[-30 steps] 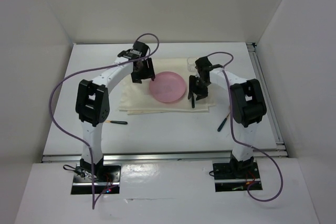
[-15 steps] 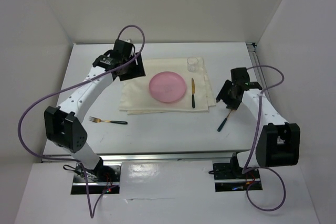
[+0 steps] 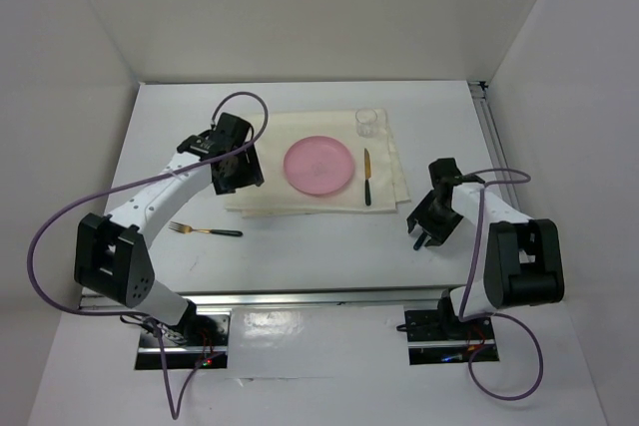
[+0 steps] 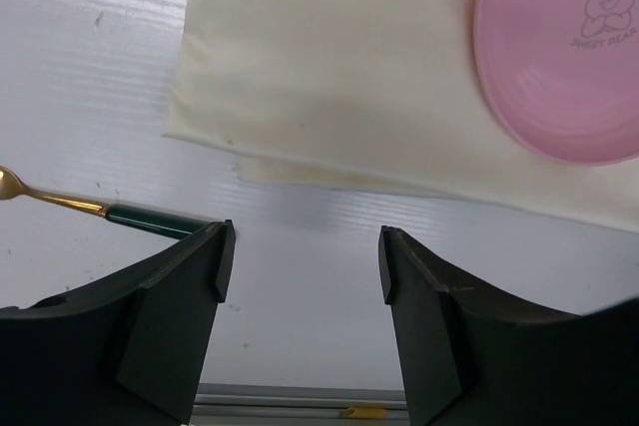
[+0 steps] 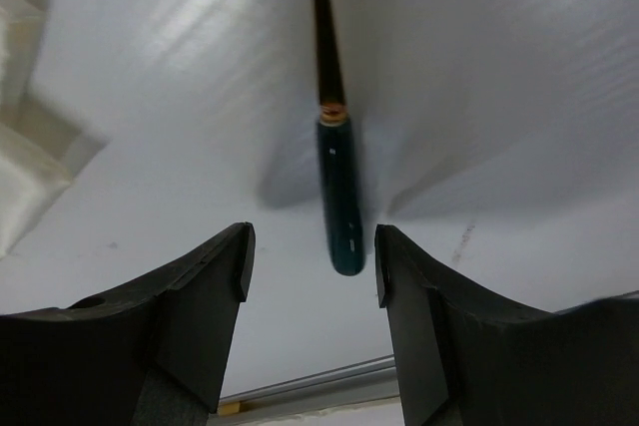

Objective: Set the dinner table for one person

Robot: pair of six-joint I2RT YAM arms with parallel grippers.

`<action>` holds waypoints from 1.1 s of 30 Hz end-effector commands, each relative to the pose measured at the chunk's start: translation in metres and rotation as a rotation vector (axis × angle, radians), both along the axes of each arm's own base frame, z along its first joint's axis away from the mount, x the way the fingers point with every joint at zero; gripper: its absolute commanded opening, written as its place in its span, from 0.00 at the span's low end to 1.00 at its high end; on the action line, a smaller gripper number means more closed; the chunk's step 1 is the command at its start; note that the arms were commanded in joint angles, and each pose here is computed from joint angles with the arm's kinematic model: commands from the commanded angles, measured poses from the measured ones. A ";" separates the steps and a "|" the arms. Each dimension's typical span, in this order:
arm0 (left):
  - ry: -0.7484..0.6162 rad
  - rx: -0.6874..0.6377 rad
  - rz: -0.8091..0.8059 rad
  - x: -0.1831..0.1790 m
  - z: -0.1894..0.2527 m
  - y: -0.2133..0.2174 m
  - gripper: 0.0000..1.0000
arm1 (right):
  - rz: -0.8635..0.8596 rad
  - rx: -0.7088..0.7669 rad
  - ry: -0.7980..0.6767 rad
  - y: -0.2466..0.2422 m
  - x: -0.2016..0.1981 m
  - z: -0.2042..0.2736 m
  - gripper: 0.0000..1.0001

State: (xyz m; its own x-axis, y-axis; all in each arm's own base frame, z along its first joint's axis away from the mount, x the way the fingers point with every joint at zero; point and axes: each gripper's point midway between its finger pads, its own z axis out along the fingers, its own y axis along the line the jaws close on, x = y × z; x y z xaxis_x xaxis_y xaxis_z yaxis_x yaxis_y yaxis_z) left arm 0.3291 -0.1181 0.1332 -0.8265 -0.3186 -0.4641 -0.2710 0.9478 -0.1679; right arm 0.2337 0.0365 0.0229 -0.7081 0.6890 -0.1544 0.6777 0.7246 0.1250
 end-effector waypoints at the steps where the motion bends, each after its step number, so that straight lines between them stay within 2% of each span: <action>1: -0.076 -0.040 0.045 0.002 0.020 0.002 0.76 | -0.056 -0.009 -0.020 -0.003 -0.003 -0.001 0.63; 9: -0.047 -0.040 0.039 0.000 0.013 0.000 0.76 | -0.068 -0.067 -0.009 -0.014 -0.012 -0.009 0.63; 12: -0.044 -0.048 0.035 0.000 0.013 -0.001 0.76 | -0.041 -0.040 -0.032 -0.009 -0.002 -0.012 0.57; 16: -0.023 -0.045 0.043 -0.005 0.005 0.000 0.76 | -0.031 -0.042 -0.042 -0.008 0.013 -0.012 0.40; 17: -0.012 -0.046 0.053 -0.008 0.001 0.001 0.76 | -0.024 -0.053 -0.032 -0.010 0.013 -0.013 0.31; 19: 0.002 -0.059 0.085 -0.010 -0.003 0.001 0.75 | -0.004 -0.077 -0.066 -0.014 0.021 -0.002 0.22; 20: 0.016 -0.059 0.096 -0.014 -0.008 0.001 0.75 | 0.001 -0.092 -0.092 -0.017 0.026 0.005 0.15; 21: 0.033 -0.058 0.109 -0.018 -0.012 0.002 0.75 | 0.020 -0.104 -0.108 -0.016 0.028 0.011 0.04; 23: 0.063 -0.052 0.179 -0.025 -0.022 0.008 0.75 | 0.141 -0.109 -0.226 -0.009 0.045 0.038 0.00; 25: 0.080 -0.050 0.229 -0.029 -0.030 0.013 0.75 | 0.268 -0.095 -0.353 0.007 0.067 0.062 0.00; 27: 0.089 -0.063 0.264 -0.031 -0.036 0.013 0.78 | 0.386 -0.061 -0.398 0.019 0.079 0.075 0.00; 30: 0.130 -0.044 0.304 -0.038 -0.046 0.019 0.83 | 0.509 -0.028 -0.367 0.038 0.102 0.080 0.00; 31: 0.125 -0.036 0.308 -0.037 -0.046 0.021 0.84 | 0.531 -0.026 -0.320 0.042 0.107 0.068 0.00; 33: 0.143 -0.024 0.345 -0.042 -0.051 0.027 0.85 | 0.593 -0.019 -0.334 0.057 0.123 0.074 0.00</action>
